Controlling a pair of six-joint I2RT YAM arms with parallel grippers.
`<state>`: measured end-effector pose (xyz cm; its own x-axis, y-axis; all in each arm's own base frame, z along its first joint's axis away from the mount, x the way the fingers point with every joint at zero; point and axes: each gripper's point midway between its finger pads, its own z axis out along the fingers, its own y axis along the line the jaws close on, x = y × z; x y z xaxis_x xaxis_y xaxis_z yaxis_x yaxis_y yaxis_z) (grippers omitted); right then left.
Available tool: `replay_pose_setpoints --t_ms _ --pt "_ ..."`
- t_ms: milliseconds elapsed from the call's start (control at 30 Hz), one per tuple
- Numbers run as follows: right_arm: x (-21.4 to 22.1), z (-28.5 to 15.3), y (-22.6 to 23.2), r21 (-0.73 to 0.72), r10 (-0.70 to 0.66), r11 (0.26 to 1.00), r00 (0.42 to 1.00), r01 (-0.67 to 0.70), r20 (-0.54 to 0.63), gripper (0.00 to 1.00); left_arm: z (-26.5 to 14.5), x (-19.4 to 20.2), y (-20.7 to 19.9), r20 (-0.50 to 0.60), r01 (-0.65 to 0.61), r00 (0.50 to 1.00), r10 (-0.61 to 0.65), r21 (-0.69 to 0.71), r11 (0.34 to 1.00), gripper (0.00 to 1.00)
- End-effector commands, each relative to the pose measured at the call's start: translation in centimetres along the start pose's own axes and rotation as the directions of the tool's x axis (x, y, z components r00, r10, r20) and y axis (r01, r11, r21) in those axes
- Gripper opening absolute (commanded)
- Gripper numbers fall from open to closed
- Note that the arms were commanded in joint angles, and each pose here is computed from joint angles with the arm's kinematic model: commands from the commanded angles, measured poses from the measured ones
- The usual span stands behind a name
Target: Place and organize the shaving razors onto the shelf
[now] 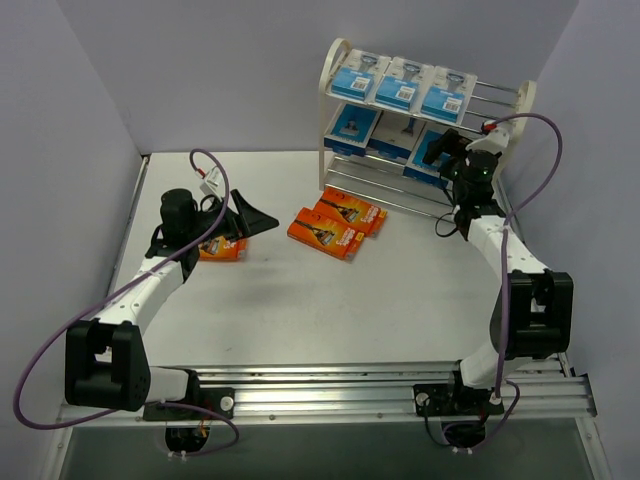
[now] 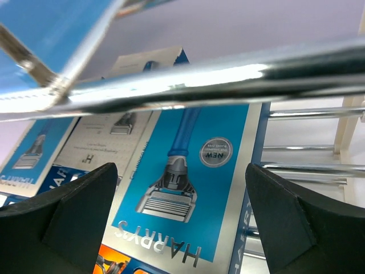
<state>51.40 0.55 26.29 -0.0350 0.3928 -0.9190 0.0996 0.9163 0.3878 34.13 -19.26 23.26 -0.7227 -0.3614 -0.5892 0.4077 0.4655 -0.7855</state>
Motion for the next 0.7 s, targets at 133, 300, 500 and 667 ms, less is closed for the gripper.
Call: replay_pose_setpoints --t_ms 133,300,500,667 --pt "-3.6 -2.2 1.5 -0.044 0.000 0.999 0.995 0.004 0.095 0.90 -0.1 -0.9 -0.9 0.026 -0.055 0.998 0.054 0.040 0.998 0.94" --pt "-3.3 -3.7 1.2 -0.039 -0.002 0.999 0.996 0.006 0.087 0.90 -0.3 -1.0 -1.0 0.031 -0.061 0.998 0.060 0.037 0.997 0.94" --pt "-3.5 -6.4 0.2 0.007 -0.010 1.000 0.996 0.009 0.091 0.90 -0.5 -1.2 -1.2 0.037 -0.072 0.997 0.071 0.034 0.997 0.94" --pt "-3.1 -8.5 0.2 0.021 -0.036 0.999 0.998 0.035 0.060 0.89 -0.6 -1.3 -1.2 0.041 -0.073 0.997 0.071 0.032 0.997 0.94"
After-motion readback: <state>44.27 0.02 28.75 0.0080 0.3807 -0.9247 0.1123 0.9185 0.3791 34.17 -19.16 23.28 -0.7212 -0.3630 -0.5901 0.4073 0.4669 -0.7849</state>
